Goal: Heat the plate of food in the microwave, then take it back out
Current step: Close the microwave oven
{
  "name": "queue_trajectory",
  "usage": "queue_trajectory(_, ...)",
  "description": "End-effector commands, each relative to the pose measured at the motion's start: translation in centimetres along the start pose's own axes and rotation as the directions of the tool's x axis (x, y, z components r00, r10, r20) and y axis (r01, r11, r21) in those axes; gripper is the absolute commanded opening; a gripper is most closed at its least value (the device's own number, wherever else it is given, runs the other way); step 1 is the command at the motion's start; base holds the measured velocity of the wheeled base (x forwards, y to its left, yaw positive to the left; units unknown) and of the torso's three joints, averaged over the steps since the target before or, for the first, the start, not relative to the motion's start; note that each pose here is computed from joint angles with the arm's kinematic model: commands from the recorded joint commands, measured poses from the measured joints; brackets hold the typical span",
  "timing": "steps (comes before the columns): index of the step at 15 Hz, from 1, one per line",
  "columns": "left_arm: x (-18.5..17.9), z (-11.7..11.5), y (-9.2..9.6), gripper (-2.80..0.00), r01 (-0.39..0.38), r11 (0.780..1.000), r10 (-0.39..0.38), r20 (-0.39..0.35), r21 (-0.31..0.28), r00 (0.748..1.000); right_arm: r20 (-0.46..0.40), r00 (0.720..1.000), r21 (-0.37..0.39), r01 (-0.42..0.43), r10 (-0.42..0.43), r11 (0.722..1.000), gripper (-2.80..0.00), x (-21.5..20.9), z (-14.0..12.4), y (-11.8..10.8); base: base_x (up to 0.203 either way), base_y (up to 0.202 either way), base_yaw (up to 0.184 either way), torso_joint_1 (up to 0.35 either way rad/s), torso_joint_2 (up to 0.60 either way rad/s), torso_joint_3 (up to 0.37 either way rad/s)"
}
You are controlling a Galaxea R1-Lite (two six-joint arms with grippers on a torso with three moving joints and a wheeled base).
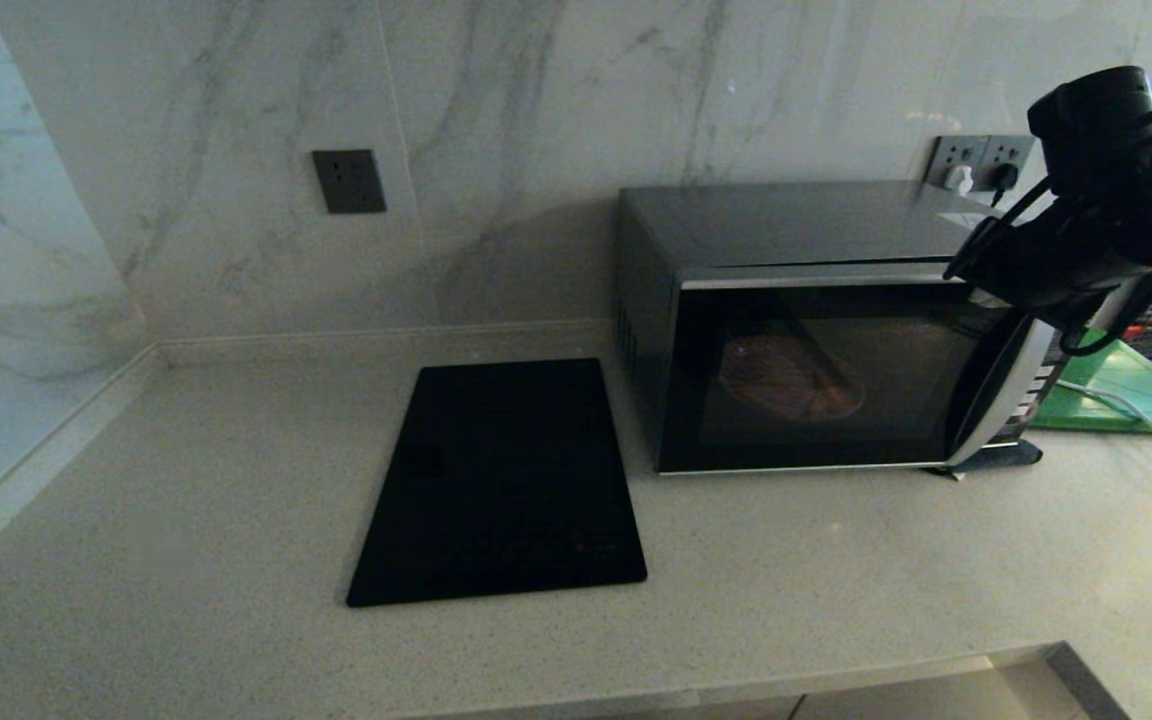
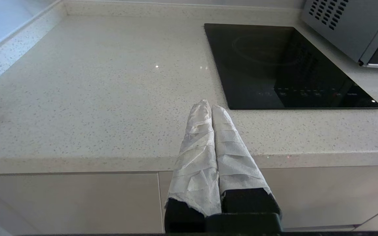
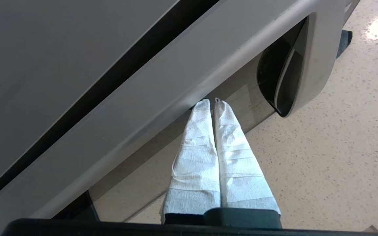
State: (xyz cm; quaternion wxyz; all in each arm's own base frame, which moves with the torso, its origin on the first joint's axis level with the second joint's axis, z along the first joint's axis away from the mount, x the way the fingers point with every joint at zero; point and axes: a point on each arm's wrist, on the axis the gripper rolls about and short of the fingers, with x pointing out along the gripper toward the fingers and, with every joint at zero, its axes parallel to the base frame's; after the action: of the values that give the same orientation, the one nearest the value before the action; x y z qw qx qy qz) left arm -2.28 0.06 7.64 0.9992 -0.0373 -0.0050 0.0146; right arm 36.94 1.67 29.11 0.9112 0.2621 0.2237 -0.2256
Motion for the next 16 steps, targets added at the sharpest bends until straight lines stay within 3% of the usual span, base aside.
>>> queue_trajectory(1,0.0,0.0,0.0,-2.80,-0.001,1.000,0.001,-0.001,-0.001,1.000,-0.003,1.000,0.009,0.007,-0.007,1.000,-2.80,0.9,0.0,-0.2,0.000,0.000,0.000,0.000,0.00,0.000)
queue_trajectory(13,0.0,0.0,0.0,-2.80,-0.001,1.000,0.001,-0.001,-0.001,1.000,-0.010,0.999,0.039,-0.038,0.039,0.999,-2.80,1.7,1.0,-0.8,0.000,0.000,0.000,0.000,0.00,0.000)
queue_trajectory(16,0.0,0.0,0.0,-2.80,-0.001,1.000,0.001,-0.001,-0.001,1.000,0.023,1.000,0.061,-0.023,0.021,0.998,-2.80,0.2,2.4,-2.3,0.000,0.000,0.000,0.000,0.00,0.000)
